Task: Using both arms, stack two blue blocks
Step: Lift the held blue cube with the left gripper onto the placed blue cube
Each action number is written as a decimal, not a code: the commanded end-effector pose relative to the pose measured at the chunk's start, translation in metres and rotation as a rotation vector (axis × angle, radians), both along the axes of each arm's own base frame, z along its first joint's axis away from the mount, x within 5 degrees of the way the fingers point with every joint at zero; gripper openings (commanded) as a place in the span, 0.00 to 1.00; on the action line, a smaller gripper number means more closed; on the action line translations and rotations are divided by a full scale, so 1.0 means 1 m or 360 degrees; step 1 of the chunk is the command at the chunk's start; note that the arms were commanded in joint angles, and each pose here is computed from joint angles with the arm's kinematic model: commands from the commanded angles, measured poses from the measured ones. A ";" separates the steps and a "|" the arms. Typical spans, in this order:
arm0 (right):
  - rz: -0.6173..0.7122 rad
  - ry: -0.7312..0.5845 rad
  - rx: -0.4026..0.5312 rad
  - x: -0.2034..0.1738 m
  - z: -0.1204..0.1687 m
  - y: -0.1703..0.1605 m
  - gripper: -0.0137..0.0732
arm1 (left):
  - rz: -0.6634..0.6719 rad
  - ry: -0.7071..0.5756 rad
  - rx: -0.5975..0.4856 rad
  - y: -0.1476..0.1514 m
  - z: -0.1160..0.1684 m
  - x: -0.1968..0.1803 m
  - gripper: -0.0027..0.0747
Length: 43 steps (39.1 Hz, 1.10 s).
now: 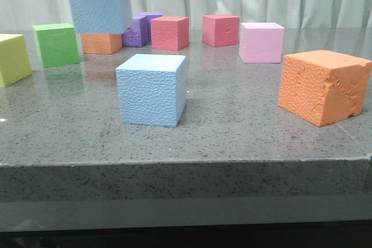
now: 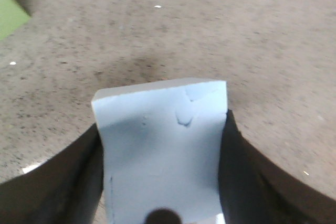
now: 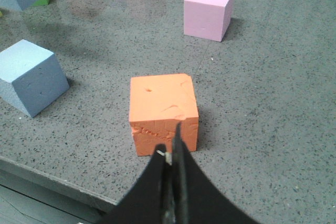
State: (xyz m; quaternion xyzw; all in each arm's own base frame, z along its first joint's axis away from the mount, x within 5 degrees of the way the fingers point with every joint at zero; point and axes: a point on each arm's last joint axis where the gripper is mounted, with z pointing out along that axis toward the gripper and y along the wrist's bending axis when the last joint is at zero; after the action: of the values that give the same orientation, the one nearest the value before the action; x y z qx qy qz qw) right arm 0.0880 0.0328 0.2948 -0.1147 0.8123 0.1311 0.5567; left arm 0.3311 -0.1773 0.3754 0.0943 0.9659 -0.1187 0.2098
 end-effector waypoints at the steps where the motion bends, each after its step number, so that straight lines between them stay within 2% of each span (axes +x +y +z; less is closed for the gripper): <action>1: -0.0037 -0.0128 0.0055 0.003 0.013 -0.001 0.08 | -0.0069 -0.0120 -0.0092 0.000 0.039 -0.028 0.40; 13: -0.0036 -0.0126 0.0054 0.003 0.013 -0.001 0.08 | -0.0253 -0.0121 -0.0132 -0.032 0.044 -0.054 0.40; 30: -0.0035 -0.0122 0.0053 0.003 0.013 -0.001 0.08 | -0.0270 0.0113 -0.0026 -0.046 0.000 -0.067 0.40; 43: -0.0035 -0.0122 0.0053 0.003 0.013 -0.001 0.08 | -0.0305 0.0096 -0.0040 -0.054 -0.001 -0.071 0.40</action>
State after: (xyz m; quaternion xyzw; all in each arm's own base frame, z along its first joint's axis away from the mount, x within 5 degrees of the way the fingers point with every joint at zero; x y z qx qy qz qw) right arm 0.0879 0.0329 0.2947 -0.1150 0.8127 0.1312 0.5559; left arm 0.2734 -0.2327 0.3533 0.1797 0.9632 -0.1257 0.1556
